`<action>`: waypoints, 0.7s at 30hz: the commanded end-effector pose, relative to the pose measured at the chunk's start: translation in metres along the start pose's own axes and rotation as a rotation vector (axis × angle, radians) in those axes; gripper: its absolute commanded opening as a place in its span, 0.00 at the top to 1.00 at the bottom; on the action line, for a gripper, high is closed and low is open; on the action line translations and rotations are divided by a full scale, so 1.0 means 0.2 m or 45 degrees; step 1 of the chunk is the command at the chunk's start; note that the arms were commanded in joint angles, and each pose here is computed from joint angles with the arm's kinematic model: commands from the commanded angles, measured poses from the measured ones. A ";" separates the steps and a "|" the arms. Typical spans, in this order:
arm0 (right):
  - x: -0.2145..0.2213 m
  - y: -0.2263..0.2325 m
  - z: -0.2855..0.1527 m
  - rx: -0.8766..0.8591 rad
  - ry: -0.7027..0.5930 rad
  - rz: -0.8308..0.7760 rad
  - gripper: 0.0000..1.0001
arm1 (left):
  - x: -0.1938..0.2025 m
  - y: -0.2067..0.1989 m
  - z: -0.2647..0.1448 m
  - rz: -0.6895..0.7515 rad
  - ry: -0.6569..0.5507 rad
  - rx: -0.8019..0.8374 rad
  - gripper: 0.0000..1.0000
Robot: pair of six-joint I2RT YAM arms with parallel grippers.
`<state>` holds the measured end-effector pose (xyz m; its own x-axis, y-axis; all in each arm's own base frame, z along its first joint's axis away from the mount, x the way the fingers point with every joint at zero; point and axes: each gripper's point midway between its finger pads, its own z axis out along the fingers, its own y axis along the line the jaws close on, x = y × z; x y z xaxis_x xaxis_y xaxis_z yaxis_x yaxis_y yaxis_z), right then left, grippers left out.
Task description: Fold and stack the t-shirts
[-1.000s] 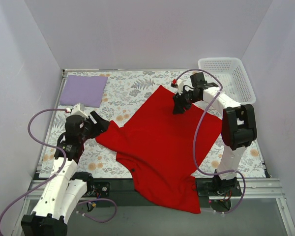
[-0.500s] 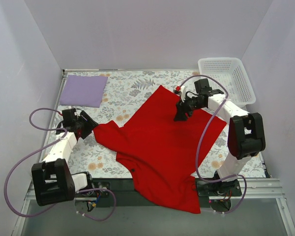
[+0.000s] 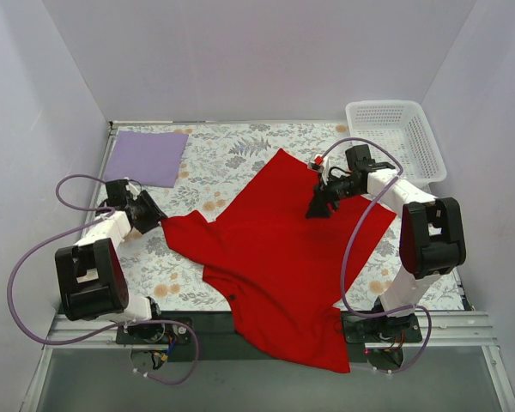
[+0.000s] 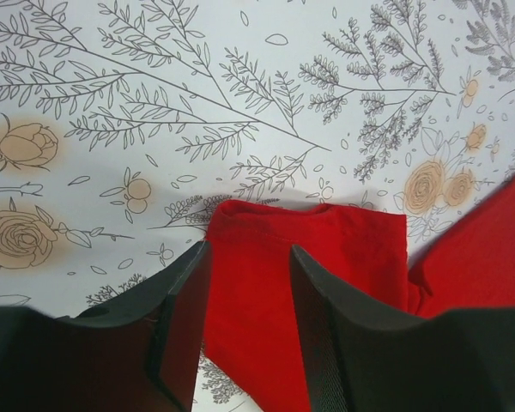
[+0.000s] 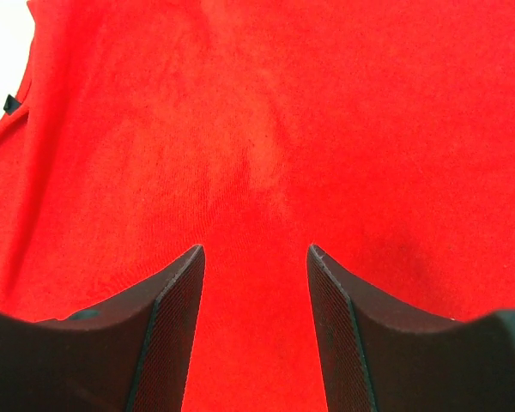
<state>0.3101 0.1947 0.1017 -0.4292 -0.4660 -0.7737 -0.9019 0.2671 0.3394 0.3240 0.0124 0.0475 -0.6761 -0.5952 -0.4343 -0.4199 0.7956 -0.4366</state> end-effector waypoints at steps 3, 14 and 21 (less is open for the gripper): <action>-0.01 0.02 -0.01 -0.050 -0.059 -0.011 0.42 | -0.05 0.00 0.01 0.082 -0.012 -0.002 0.61; 0.00 0.00 -0.03 -0.040 -0.070 0.010 0.42 | 0.03 0.06 0.10 0.042 0.104 -0.047 0.64; 0.01 -0.01 -0.05 -0.034 -0.082 0.021 0.42 | 0.08 0.11 0.16 0.032 0.164 -0.096 0.78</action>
<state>0.3123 0.1848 0.1037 -0.4438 -0.4247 -0.7891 -0.8941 0.2692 0.3580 0.3335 0.0140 0.0199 -0.7363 -0.5659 -0.3710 -0.4187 0.8117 -0.4073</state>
